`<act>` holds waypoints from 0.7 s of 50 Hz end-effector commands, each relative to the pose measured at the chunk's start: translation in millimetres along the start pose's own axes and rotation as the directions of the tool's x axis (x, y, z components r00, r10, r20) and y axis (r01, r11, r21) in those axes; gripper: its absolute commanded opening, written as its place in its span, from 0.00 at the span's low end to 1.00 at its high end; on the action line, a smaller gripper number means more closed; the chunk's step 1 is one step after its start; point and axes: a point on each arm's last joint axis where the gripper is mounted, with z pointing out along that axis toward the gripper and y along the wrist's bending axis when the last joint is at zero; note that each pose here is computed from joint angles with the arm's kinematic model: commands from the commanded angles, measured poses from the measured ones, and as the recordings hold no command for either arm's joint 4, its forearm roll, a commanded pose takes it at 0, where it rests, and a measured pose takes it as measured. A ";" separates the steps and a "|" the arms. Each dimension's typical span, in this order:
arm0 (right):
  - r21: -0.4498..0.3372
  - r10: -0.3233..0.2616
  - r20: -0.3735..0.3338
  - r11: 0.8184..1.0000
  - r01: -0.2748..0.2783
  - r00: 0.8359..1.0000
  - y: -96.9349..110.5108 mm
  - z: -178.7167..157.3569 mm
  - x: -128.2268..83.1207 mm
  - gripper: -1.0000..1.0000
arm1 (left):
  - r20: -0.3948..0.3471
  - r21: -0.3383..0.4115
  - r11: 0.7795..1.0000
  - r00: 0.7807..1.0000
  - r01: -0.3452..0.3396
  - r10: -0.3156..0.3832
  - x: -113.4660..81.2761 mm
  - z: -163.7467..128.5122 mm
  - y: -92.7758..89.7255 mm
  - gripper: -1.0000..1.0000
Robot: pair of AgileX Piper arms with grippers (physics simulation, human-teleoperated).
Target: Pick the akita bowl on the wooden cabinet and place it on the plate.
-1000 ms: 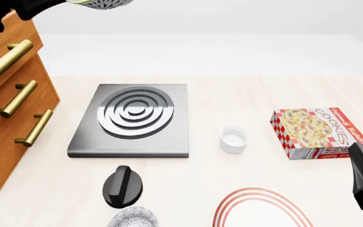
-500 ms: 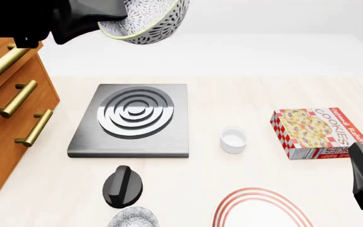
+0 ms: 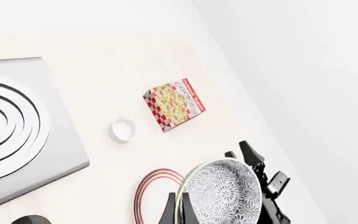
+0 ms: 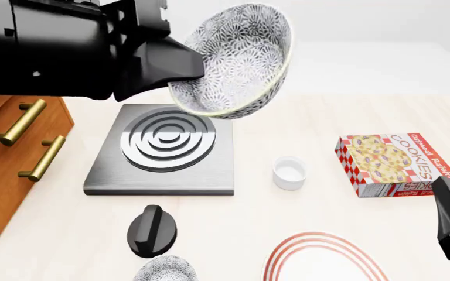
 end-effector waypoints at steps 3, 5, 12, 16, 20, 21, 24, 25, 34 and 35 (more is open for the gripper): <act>0.000 0.000 0.000 1.000 0.000 1.000 0.0 0.0 0.0 1.00 | -0.081 0.038 0.998 0.996 -0.042 0.045 17.6 16.2 -11.3 0.00; 0.000 0.000 0.000 1.000 0.000 1.000 0.0 0.0 0.0 1.00 | -0.105 0.048 0.998 0.993 -0.040 0.045 23.6 20.3 -14.7 0.00; 0.000 0.000 0.000 1.000 0.000 1.000 0.0 0.0 0.0 1.00 | -0.134 0.055 0.997 0.989 -0.048 0.055 29.9 27.7 -18.4 0.00; 0.000 0.000 0.000 1.000 0.000 1.000 0.0 0.0 0.0 1.00 | -0.160 0.055 0.997 0.986 -0.046 0.054 36.2 33.0 -20.2 0.00; 0.000 0.000 0.000 1.000 0.000 1.000 0.0 0.0 0.0 1.00 | -0.178 0.054 0.997 0.982 -0.050 0.059 39.4 37.0 -22.2 0.00; 0.000 0.000 0.000 1.000 0.000 1.000 0.0 0.0 0.0 1.00 | -0.179 0.050 0.997 0.982 -0.050 0.058 39.3 37.3 -21.4 0.00; 0.000 0.000 0.000 1.000 0.000 1.000 0.0 0.0 0.0 1.00 | -0.187 0.047 0.997 0.980 -0.055 0.063 39.9 39.0 -21.9 0.00; 0.000 0.000 0.000 1.000 0.000 1.000 0.0 0.0 0.0 1.00 | -0.188 0.045 0.997 0.980 -0.056 0.064 39.6 39.4 -22.0 0.00; 0.000 0.000 0.000 1.000 0.000 1.000 0.0 0.0 0.0 1.00 | -0.217 0.033 0.998 0.974 -0.056 0.062 44.5 47.1 -23.2 0.00; 0.000 0.000 0.000 1.000 0.000 1.000 0.0 0.0 0.0 1.00 | -0.216 0.033 0.998 0.974 -0.058 0.063 44.1 47.2 -22.9 0.00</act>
